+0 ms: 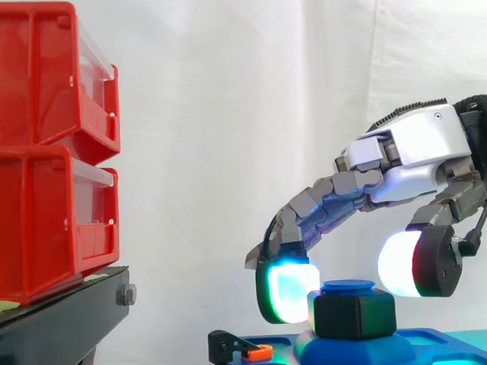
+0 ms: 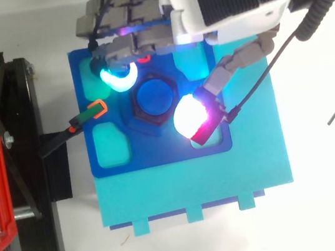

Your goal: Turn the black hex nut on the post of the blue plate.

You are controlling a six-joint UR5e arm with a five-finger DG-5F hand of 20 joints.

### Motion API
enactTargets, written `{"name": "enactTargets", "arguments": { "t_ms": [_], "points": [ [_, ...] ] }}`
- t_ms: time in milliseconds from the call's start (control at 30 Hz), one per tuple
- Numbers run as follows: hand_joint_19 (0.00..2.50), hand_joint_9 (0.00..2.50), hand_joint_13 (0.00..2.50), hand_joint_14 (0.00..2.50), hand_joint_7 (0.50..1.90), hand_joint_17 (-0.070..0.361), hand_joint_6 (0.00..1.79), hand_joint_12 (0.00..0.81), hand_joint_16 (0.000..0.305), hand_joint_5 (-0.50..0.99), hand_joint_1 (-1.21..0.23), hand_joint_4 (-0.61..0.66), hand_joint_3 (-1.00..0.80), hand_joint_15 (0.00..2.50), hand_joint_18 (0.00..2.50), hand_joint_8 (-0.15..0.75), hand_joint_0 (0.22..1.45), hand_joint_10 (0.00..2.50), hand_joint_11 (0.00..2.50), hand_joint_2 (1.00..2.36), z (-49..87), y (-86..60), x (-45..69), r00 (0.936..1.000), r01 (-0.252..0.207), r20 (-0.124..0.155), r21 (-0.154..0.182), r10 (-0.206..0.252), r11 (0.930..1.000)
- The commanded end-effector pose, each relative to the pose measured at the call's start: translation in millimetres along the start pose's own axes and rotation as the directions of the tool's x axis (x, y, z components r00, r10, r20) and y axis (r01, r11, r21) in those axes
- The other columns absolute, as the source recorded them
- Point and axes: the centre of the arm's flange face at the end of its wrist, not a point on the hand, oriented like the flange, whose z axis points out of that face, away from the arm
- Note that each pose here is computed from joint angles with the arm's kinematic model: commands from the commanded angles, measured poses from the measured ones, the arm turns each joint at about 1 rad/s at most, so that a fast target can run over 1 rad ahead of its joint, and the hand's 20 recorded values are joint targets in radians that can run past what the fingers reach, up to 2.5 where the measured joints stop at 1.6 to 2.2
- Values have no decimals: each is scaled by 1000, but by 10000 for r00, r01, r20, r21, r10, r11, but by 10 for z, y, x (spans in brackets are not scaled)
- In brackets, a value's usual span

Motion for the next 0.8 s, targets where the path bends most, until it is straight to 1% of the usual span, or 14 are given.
{"name": "enactTargets", "arguments": {
  "t_ms": [0,133,167,200,233,300,367,467,533,600,633,667,733,767],
  "points": [
    [131,273,269,2,1035,144,502,399,64,-203,-469,241,-500,65,99,273,396,0,44,1000,-36,-63,-15,10000,38,12,-21,-38,10000],
    [131,274,267,2,1038,144,502,400,64,-203,-463,239,-500,64,92,273,393,0,46,1000,-43,-82,-78,10000,48,70,-46,-48,10000],
    [137,274,266,2,1037,144,502,400,64,-204,-462,242,-500,68,91,273,393,1,45,1000,-42,-76,-109,10000,53,83,-63,-52,10000],
    [132,274,267,2,1034,145,502,401,64,-203,-455,240,-500,67,93,273,391,0,40,1000,-22,-61,-175,9998,86,182,-91,-85,9999],
    [131,274,266,2,1034,145,502,401,65,-203,-451,241,-500,64,93,275,390,2,44,1000,-38,-43,-192,10000,60,35,-71,-59,10000],
    [142,275,266,2,1033,146,502,403,65,-203,-441,243,-500,66,94,276,385,0,41,1000,-23,-10,-230,10000,58,2,-82,-58,9999],
    [129,275,267,2,1033,148,502,407,66,-203,-450,248,-500,69,96,280,377,0,49,1000,-14,20,-291,9999,85,70,-121,-84,9999],
    [125,279,273,1,1033,153,502,414,68,-204,-516,249,-500,66,103,286,355,2,50,1000,3,48,-291,9999,85,95,-140,-84,9999],
    [122,279,273,2,1027,154,502,416,68,-207,-565,248,-500,64,107,284,349,0,48,1000,55,97,-296,9995,138,282,-164,-133,9998],
    [116,276,275,2,1029,155,502,417,69,-208,-618,248,-500,69,110,282,342,0,57,1000,150,154,-235,9989,168,444,-153,-161,9997],
    [115,273,275,3,1029,156,502,418,69,-209,-643,246,-500,62,113,281,339,2,55,1000,162,170,-237,9988,163,474,-142,-157,9998],
    [101,273,275,3,1026,155,501,418,69,-211,-653,244,-500,62,114,281,337,0,56,1000,217,196,-161,9990,141,415,-119,-136,9998],
    [102,268,271,2,1016,152,502,412,68,-212,-733,237,-500,62,118,274,344,2,57,1000,276,248,-125,9988,79,488,-116,-73,9999],
    [102,268,271,1,1015,152,502,410,68,-212,-736,233,-500,63,116,273,346,0,49,1000,293,252,-107,9987,53,502,-120,-47,9999]
  ]
}}
